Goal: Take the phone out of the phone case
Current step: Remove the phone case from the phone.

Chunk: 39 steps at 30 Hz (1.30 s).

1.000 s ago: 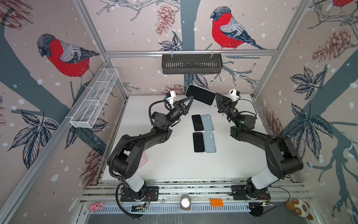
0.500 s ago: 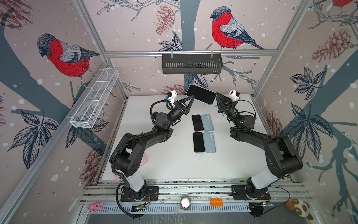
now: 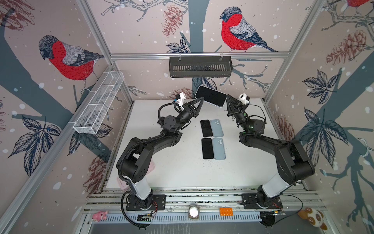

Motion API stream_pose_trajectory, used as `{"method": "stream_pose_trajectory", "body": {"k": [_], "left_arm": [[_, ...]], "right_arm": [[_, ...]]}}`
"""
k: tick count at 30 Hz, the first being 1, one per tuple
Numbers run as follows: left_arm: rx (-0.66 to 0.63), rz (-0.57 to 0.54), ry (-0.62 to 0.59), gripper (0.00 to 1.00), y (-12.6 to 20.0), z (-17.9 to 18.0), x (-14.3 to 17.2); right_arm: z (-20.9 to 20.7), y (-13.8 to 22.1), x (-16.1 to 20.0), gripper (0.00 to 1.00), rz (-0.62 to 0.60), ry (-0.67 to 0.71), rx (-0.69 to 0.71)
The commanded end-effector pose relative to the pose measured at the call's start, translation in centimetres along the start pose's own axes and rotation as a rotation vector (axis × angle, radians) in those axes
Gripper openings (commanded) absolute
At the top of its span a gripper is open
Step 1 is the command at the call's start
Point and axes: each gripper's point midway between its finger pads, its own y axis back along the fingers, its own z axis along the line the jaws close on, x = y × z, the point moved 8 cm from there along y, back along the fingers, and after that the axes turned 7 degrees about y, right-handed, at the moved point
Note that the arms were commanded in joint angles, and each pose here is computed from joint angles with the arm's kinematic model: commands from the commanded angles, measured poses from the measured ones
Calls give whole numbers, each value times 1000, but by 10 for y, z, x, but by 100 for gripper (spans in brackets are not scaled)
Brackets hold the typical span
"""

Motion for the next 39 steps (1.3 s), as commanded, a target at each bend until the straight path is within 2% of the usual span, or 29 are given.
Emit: {"method": "stream_pose_trajectory", "body": {"k": [1, 11, 13, 15, 17, 23, 26, 30, 39], "left_arm": [[311, 122, -96, 0, 2, -57, 21], [313, 123, -98, 0, -2, -61, 21], [296, 121, -95, 0, -1, -61, 19], [266, 110, -93, 0, 1, -60, 16], [235, 99, -105, 0, 3, -62, 12], [126, 83, -72, 0, 4, -58, 4], [98, 93, -64, 0, 2, -58, 4], [61, 111, -49, 0, 0, -56, 5], [35, 126, -42, 0, 1, -58, 10]], "right_arm": [[29, 0, 18, 4, 106, 77, -187], [29, -1, 21, 5, 125, 82, -184], [35, 2, 21, 16, 137, 128, -184], [37, 12, 17, 33, 115, 161, -166], [36, 24, 12, 45, 88, 200, -90], [36, 43, 4, 56, 71, 363, 214], [46, 48, 7, 59, 73, 441, 294], [63, 43, 17, 59, 155, 485, 231], [73, 30, 40, 49, 274, 535, 158]]}}
